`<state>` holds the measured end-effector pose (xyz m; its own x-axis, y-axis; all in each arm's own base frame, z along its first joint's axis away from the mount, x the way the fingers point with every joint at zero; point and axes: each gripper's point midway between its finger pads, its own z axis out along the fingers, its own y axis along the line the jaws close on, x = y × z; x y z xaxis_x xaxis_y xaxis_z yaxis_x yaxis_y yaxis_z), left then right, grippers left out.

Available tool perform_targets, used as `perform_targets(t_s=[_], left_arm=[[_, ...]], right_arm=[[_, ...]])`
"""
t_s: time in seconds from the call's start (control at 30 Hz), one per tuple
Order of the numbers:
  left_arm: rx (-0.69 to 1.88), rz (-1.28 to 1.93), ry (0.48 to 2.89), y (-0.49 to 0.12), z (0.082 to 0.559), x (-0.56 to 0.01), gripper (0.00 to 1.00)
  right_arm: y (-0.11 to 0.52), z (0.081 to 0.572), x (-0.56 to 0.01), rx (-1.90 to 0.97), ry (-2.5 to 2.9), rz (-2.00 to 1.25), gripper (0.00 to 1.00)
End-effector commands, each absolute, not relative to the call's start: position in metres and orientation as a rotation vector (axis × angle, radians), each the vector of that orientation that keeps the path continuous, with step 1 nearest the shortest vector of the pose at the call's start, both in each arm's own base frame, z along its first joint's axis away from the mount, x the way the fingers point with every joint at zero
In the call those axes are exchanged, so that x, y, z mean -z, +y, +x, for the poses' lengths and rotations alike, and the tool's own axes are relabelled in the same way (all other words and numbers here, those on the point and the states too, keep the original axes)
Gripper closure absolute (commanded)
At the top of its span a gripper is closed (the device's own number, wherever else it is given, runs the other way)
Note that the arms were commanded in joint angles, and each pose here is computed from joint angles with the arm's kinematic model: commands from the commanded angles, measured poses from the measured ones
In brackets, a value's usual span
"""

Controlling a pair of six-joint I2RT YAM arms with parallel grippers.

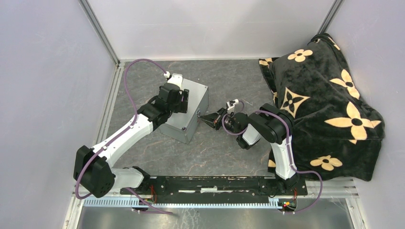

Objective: Organize the medicine kit
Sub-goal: Close the medicine box at the center of the board.

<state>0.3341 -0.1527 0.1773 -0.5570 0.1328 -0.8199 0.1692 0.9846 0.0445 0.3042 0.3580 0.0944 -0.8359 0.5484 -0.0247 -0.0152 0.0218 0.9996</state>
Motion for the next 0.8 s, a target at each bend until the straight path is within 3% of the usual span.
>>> perform_targets(t_s=[0.0, 0.77], left_arm=[[-0.029, 0.313, 2.358, -0.140, 0.307, -0.130, 0.22], [-0.025, 0.325, 2.370, -0.142, 0.307, -0.127, 0.22]], right_arm=[[0.344, 0.283, -0.219, -2.106, 1.353, 0.205, 1.00], [0.334, 0.273, -0.241, -2.078, 1.299, 0.130, 1.00]])
